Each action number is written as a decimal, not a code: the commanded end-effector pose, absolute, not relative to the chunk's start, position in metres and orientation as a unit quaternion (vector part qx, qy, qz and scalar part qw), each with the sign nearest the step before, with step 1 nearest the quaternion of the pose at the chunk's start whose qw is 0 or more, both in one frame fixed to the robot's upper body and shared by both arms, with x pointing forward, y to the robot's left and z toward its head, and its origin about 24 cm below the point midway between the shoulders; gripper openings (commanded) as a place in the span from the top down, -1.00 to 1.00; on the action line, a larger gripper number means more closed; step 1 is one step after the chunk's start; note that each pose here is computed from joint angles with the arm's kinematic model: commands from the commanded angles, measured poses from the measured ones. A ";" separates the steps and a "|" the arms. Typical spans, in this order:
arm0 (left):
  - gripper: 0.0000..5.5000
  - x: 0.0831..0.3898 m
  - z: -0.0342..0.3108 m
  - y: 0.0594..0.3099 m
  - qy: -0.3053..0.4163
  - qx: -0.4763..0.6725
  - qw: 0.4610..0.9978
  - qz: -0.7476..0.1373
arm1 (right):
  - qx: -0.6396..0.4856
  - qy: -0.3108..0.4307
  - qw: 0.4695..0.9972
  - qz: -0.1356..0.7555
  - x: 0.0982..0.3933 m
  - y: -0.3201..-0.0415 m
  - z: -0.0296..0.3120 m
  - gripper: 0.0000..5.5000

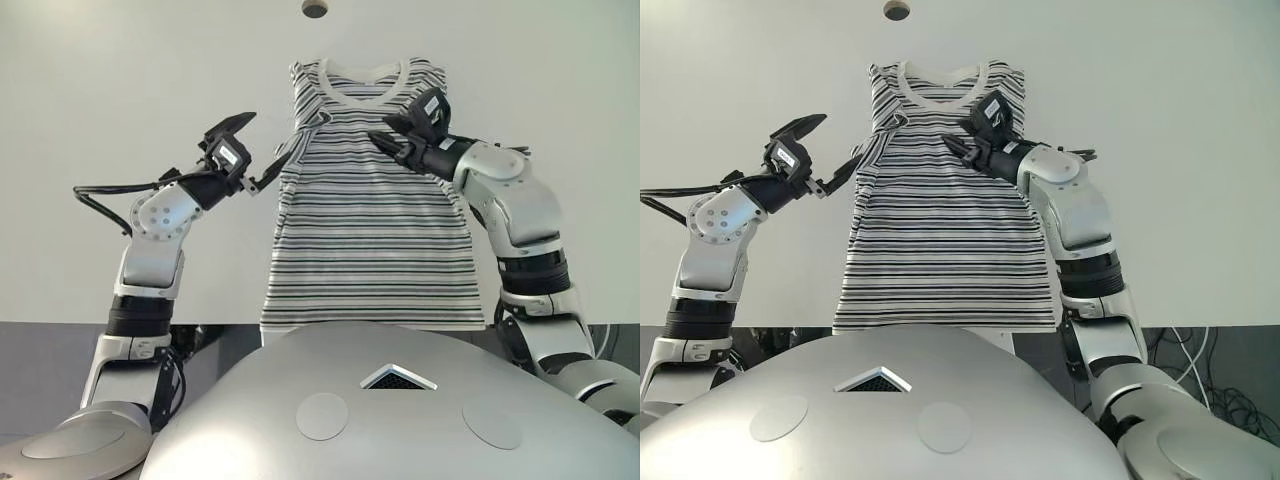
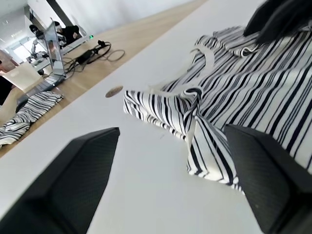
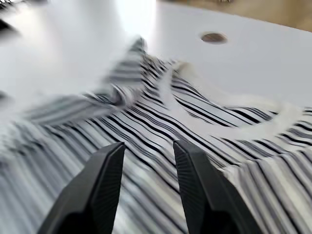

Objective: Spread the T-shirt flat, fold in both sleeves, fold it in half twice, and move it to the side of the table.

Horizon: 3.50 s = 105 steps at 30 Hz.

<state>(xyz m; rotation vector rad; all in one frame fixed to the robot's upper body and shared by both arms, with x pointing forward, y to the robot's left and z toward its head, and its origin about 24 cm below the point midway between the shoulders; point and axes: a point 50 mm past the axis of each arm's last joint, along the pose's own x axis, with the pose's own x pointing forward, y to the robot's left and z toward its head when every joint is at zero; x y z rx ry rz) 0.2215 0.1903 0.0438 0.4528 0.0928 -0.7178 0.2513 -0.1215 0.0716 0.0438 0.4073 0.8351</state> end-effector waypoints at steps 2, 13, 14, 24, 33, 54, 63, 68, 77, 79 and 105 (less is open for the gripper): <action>-0.45 0.226 0.039 0.195 0.052 0.264 0.899 -0.346 | 0.063 0.160 0.894 0.414 0.242 -0.135 0.109 0.32; -0.45 0.225 0.017 0.176 0.098 0.219 0.887 -0.394 | 0.060 0.123 0.952 0.275 0.242 -0.200 0.126 0.32; -0.45 0.225 0.018 0.175 0.104 0.196 0.889 -0.401 | 0.057 0.123 0.952 0.274 0.241 -0.200 0.125 0.32; -0.45 0.220 0.031 0.179 0.225 -0.044 0.871 -0.434 | 0.047 0.117 0.958 0.258 0.242 -0.198 0.123 0.32; -0.45 0.205 0.014 0.165 0.273 -0.046 0.841 -0.464 | 0.042 0.116 0.960 0.252 0.240 -0.201 0.124 0.32; -0.45 0.182 0.027 0.149 0.223 0.047 0.807 -0.544 | 0.013 0.149 0.958 0.243 0.237 -0.205 0.104 0.32; -0.45 0.157 0.091 0.205 -0.039 0.381 0.778 -0.499 | -0.247 0.187 0.891 0.333 0.146 -0.256 0.083 0.32; -0.45 0.116 0.093 0.232 -0.054 0.470 0.696 -0.540 | -0.316 0.209 0.804 0.459 0.094 -0.264 0.086 0.32; -0.45 0.051 0.055 0.251 -0.085 0.551 0.468 -0.686 | -0.371 0.222 0.760 0.485 0.083 -0.271 0.083 0.32; -0.45 0.057 0.053 0.247 -0.106 0.564 0.450 -0.685 | -0.367 0.215 0.765 0.483 0.083 -0.269 0.083 0.32; -0.45 0.082 0.060 0.204 -0.161 0.545 0.457 -0.684 | -0.353 0.185 0.781 0.480 0.093 -0.254 0.081 0.32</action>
